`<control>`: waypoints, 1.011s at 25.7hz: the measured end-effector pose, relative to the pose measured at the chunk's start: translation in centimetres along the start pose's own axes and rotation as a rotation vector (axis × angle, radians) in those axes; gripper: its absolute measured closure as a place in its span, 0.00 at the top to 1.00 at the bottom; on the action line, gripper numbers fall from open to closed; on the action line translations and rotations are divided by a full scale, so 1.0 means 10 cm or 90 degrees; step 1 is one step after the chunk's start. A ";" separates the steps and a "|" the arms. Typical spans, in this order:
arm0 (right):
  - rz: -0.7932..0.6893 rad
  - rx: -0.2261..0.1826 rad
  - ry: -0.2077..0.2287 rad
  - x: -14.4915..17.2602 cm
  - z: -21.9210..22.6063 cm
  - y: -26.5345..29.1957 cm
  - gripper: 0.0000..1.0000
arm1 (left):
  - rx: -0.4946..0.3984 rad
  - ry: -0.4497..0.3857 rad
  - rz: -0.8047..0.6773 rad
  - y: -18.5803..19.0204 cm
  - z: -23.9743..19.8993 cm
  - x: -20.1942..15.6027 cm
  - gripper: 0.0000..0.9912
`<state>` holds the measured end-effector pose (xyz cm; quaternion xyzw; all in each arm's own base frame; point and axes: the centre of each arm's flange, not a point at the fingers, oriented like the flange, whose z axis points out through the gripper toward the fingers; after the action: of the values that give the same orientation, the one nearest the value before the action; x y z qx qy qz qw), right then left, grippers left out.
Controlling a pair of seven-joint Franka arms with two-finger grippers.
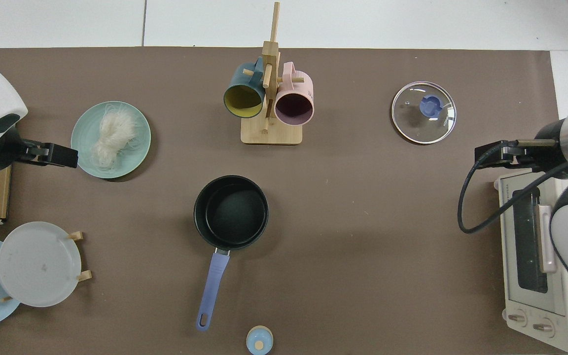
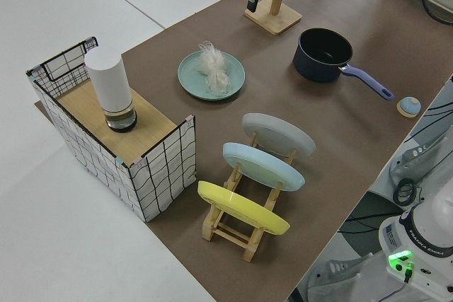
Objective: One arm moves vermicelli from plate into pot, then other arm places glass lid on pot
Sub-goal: 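Reach the left gripper to the white vermicelli on the blue plate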
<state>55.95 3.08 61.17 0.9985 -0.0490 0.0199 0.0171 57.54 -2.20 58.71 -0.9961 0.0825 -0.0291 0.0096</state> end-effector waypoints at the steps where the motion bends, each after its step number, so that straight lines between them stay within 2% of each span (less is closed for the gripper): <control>1: 0.000 0.000 0.000 0.00 0.00 0.00 1.00 | 0.000 0.000 0.000 0.00 0.00 0.00 1.00; 18: 0.000 0.000 0.000 0.00 0.00 0.00 1.00 | -0.001 -0.003 -0.021 0.01 0.01 0.07 1.00; 26: 0.000 0.000 0.000 0.00 0.00 0.00 1.00 | 0.000 0.029 0.007 -0.06 0.55 0.51 1.00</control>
<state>55.95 3.11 61.17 0.9985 -0.0487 0.0198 0.0171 63.00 -2.41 53.56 -0.9947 0.0883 -0.0517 0.0080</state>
